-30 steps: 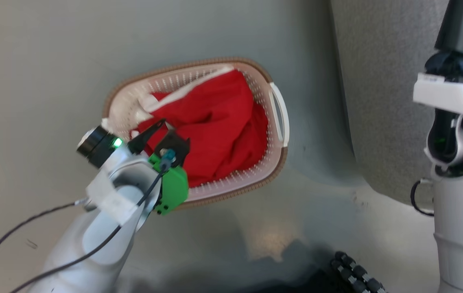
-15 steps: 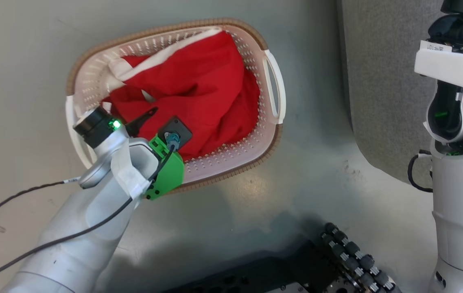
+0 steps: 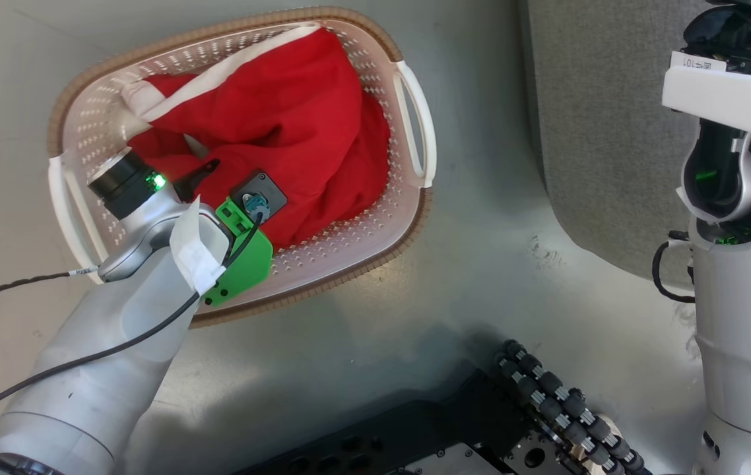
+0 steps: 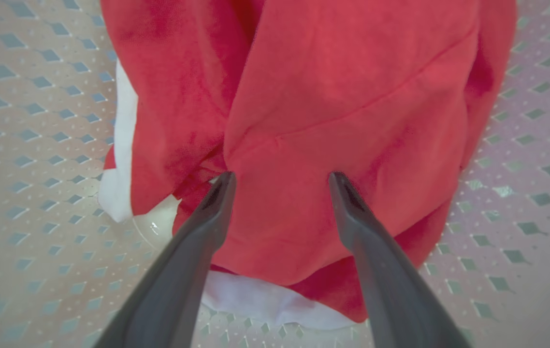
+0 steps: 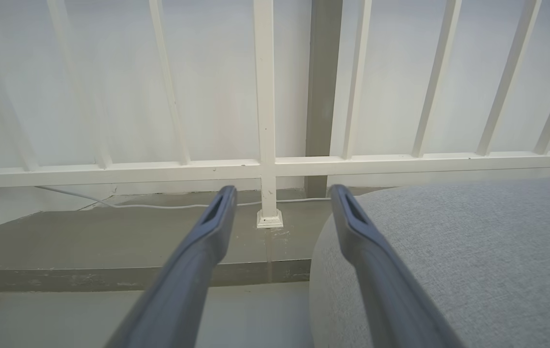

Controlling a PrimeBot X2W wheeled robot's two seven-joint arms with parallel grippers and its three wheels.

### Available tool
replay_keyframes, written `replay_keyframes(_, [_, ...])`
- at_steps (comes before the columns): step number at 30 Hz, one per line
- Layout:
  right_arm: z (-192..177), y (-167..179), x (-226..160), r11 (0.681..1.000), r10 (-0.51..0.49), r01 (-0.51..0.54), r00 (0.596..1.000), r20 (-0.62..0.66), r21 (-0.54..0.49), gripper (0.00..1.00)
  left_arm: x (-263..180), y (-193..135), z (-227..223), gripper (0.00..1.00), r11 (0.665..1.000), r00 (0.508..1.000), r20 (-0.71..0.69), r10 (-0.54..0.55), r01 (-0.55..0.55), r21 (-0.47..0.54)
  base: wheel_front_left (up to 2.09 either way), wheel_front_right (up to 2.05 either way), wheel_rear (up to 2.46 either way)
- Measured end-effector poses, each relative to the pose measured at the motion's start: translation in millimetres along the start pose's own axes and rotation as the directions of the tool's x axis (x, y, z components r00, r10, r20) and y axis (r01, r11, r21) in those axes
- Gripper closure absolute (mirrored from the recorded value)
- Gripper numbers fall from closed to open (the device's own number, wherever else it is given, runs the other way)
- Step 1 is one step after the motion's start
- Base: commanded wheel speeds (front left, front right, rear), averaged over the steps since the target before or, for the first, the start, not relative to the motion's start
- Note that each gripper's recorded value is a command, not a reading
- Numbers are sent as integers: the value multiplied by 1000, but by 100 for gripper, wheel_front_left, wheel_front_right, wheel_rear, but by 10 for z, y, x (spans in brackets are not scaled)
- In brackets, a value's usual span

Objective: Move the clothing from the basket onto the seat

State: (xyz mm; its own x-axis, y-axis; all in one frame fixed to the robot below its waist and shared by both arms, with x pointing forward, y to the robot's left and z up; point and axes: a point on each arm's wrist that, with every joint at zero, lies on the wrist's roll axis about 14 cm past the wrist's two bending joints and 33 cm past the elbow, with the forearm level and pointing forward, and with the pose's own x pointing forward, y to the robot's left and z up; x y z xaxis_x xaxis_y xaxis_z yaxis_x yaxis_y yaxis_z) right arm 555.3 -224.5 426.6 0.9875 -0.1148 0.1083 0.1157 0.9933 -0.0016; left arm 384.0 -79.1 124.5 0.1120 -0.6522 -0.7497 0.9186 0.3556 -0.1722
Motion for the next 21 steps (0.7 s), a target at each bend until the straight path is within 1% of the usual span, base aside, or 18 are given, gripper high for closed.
replay_keyframes(5, [-26, -18, -21, 1000, -2, 2, 1000, -12, -5, 0, 78, -69, 3, 0, 999, 999, -6, -33, 33, 43, 0, 0, 0])
replay_keyframes(10, [-39, -53, -34, 1000, -16, 16, 1000, -19, -17, 0, 144, -67, 107, 0, 994, 999, 17, -50, 48, 102, 0, 0, 0])
replay_keyframes(19, [-56, -66, -48, 1000, -20, 20, 999, -27, -22, 0, 202, -100, 136, 0, 988, 997, 18, -75, 71, 138, 0, 0, 0])
replay_keyframes(20, [-58, -72, -49, 999, -24, 23, 999, -27, -23, 0, 207, -92, 143, 9, 988, 997, 20, -75, 71, 137, 0, 0, 0])
replay_keyframes(21, [-59, -75, -50, 999, -25, 24, 999, -28, -24, 0, 212, -85, 147, 51, 988, 997, 20, -74, 71, 136, 0, 0, 0])
